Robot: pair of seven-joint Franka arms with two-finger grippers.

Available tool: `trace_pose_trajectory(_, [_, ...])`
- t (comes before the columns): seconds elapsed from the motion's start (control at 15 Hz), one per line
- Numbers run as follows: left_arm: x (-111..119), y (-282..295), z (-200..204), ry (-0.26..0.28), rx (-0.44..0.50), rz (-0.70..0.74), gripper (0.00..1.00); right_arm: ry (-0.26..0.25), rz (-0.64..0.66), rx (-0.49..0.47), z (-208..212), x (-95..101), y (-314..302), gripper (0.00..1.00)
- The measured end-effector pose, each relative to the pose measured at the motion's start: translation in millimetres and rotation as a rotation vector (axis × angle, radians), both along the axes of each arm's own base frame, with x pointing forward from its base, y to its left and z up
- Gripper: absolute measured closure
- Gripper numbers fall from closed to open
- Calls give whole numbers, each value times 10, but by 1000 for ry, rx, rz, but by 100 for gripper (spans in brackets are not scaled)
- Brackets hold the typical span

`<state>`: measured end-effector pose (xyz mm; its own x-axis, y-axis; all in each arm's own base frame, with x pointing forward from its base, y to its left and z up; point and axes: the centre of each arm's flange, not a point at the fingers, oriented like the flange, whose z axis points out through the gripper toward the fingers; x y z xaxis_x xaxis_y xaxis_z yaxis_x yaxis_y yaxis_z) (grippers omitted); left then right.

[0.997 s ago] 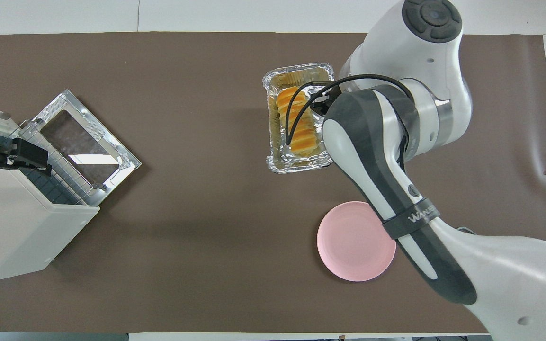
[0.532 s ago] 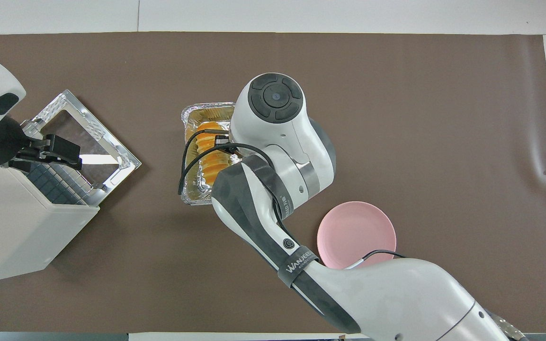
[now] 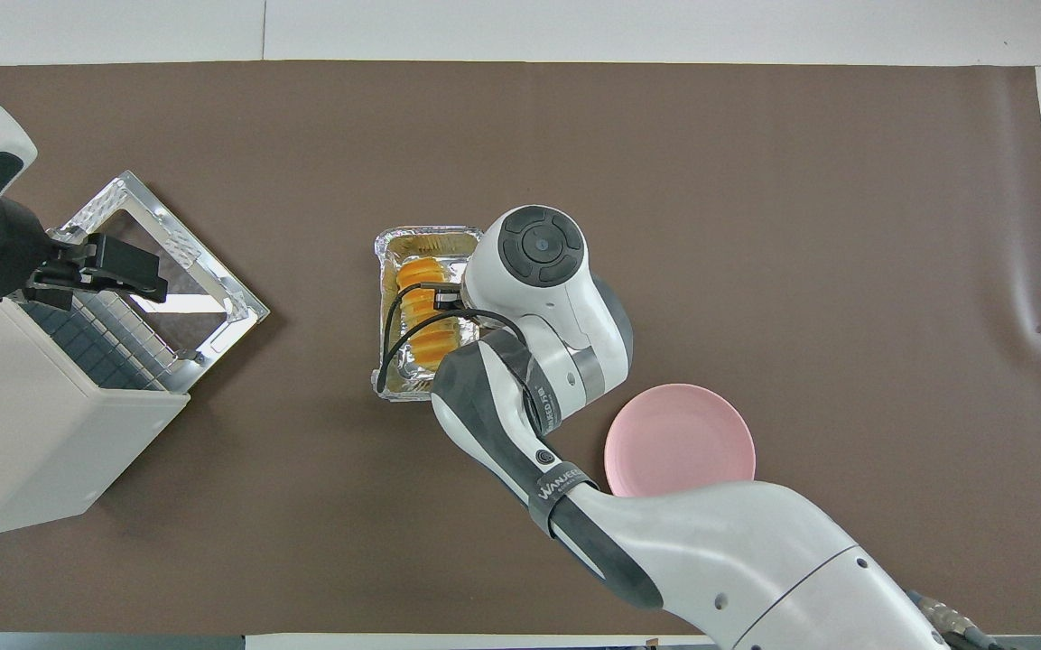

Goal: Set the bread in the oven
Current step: 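Carry the tray toward the oven with the right gripper while the left gripper reaches it, then grasp the tray with the left gripper while the right gripper releases and withdraws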

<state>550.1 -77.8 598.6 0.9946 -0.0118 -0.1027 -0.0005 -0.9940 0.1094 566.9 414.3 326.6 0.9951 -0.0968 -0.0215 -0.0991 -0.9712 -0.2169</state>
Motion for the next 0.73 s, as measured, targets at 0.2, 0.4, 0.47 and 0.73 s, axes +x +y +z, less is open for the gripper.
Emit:
trace_pose_trajectory(0.2, [15,-24,-6,-3,1,37,0,-2,0,3,33,-9,-4,84])
trace_pose_trajectory(0.4, [27,-56,-37,-9,0,49,0,-5,-3,8,75,-12,1,56])
trace_pose_trajectory(0.47, [24,-90,-50,-9,0,51,0,-4,-11,10,106,-9,7,41])
trace_pose_trajectory(0.73, [24,-464,-52,-49,-2,105,0,34,-44,18,615,105,-97,2])
